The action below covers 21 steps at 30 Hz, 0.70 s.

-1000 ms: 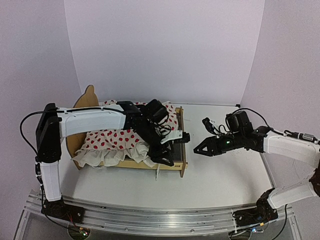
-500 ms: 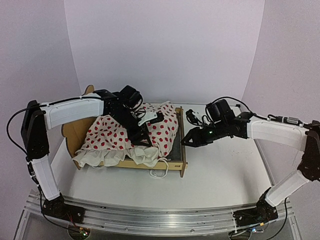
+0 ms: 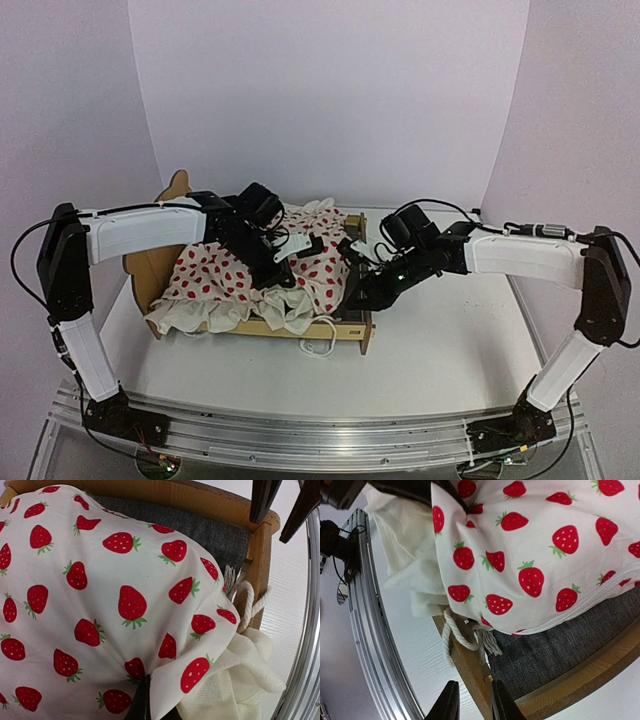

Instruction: Set up the pet bed

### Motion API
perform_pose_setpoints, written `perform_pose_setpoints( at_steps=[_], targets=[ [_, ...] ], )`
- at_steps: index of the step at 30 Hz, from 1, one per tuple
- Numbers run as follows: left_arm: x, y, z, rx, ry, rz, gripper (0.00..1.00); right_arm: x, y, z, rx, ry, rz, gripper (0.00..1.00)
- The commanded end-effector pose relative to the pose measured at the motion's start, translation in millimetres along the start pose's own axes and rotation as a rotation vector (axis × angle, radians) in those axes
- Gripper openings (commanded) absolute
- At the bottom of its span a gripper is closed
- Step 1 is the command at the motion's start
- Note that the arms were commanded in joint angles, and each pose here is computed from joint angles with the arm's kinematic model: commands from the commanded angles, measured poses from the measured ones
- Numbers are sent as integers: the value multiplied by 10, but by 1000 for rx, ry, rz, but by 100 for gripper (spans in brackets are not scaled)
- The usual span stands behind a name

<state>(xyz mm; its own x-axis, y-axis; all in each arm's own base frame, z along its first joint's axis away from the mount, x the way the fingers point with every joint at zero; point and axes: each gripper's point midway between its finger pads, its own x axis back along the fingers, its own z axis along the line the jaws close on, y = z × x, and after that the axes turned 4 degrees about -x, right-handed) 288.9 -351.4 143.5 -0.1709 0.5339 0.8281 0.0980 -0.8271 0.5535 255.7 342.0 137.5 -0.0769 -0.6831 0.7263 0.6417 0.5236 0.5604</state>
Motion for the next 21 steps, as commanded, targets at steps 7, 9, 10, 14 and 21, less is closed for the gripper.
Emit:
perform_pose_setpoints(
  at_steps=[7,9,10,14,21],
  targets=[
    [471,152,407,47,156,-108,0,-235,101,-24,264,26,97,24],
    [457,150,373,54,139,-116,0,-306,89,11,297,40,120,26],
    [449,151,365,56,134,-118,0,-341,75,25,309,46,131,26],
    [415,151,362,59,126,-121,0,-452,86,51,327,57,149,29],
    [379,47,446,59,171,-85,0,-603,184,60,297,78,147,38]
  ],
)
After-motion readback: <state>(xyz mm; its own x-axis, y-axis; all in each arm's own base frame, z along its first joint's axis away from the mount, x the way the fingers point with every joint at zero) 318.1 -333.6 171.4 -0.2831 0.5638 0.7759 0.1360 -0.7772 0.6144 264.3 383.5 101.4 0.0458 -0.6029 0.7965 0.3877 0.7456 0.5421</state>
